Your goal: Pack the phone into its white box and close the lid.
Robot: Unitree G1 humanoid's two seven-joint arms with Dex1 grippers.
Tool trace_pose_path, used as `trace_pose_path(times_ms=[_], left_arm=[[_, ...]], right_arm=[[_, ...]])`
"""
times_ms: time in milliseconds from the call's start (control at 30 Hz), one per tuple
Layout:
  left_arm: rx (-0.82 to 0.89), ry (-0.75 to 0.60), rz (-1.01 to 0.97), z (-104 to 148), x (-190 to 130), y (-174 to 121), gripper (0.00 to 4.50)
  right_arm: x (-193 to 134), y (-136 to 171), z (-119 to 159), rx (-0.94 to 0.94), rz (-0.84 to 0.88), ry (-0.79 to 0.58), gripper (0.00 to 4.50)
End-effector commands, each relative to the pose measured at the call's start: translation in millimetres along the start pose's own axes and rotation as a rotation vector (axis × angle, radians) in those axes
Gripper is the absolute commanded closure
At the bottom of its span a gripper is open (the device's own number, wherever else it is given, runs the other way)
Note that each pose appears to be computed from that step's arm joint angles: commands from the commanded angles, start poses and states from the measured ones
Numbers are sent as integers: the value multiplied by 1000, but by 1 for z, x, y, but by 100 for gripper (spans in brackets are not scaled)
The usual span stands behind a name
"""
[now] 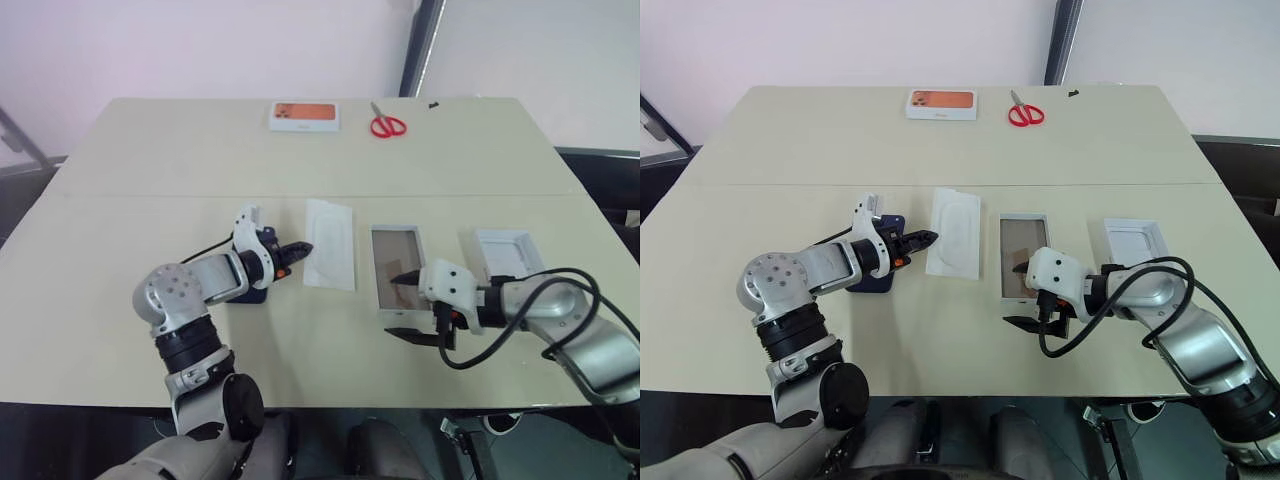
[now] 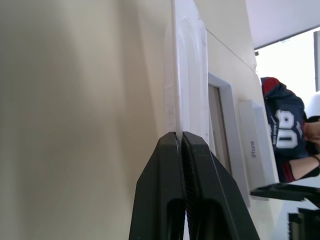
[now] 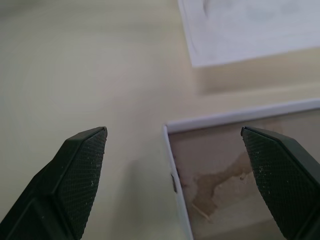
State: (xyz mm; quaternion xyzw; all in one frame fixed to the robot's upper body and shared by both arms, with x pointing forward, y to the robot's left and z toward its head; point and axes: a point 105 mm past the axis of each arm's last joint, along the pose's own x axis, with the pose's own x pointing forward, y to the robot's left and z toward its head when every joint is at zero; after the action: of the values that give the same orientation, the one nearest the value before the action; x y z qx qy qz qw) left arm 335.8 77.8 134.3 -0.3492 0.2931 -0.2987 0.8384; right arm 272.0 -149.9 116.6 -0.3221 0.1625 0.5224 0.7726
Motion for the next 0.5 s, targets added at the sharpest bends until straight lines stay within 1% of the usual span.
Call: trace_pose_path(times_ms=[33,67,133,233,267,300,500], left_arm=[[12,-9,-52,3,-1,-11,450],[9,-12,-53,3,-1,-11,450],[-5,-26,-63,5,-2,-12,450],[-31,-55,-84,11,-4,-14,450],[-37,-60,-87,12,-4,-14,450],[-47,-71,-99,14,-5,-15,450],[-57,-81,-115,16,-5,-19,450]], right_arm=[[-1,-6,-3,-61,-2,28,55],[0,-6,-3,-64,0,29,86],[0,-5,-1,-77,12,33,181],[1,-1,4,-113,39,37,343],[1,-1,6,-119,43,35,404],[3,1,13,-129,52,16,443],[11,14,38,-173,109,-37,447]])
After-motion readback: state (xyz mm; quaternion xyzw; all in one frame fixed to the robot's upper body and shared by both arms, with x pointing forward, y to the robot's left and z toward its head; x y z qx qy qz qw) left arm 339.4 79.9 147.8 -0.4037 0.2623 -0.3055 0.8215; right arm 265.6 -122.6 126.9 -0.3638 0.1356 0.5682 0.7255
